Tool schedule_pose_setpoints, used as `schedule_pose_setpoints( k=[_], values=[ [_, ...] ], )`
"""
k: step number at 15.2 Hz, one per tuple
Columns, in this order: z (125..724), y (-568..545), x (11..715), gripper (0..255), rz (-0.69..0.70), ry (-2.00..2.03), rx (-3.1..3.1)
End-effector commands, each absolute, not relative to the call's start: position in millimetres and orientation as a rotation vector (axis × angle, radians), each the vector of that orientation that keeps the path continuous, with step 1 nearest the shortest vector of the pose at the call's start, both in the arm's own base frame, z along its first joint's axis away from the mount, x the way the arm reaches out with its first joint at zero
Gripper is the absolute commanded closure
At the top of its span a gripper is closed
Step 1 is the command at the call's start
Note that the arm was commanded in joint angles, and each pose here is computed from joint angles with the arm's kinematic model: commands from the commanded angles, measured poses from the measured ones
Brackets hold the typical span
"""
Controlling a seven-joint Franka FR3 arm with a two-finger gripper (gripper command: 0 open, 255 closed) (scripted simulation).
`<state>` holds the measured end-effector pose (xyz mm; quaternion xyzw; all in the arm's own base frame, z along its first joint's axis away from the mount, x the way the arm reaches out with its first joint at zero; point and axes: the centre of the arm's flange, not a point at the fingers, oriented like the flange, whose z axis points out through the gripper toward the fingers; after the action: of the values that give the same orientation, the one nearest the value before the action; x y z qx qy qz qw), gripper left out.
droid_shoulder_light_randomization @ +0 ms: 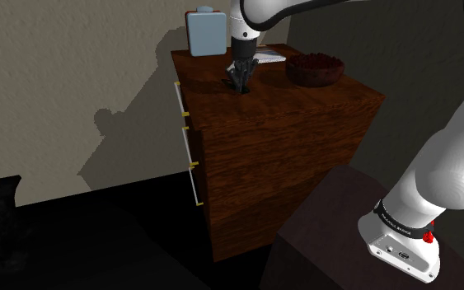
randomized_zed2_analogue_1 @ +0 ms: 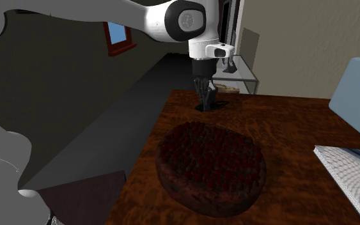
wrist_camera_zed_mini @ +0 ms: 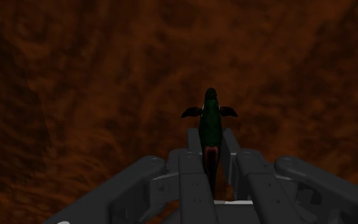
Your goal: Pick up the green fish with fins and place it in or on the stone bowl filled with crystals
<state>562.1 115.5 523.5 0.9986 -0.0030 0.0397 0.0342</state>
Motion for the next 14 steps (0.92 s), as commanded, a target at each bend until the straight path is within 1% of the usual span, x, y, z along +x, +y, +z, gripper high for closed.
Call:
schedule_pose_setpoints(
  k=[1, 3, 14],
  values=[
    [523, 116, 562, 255, 0.122, -0.009, 3.071],
    [523, 116, 562, 255, 0.122, -0.009, 3.071],
    [581, 116, 562, 255, 0.122, -0.009, 3.071]
  ],
)
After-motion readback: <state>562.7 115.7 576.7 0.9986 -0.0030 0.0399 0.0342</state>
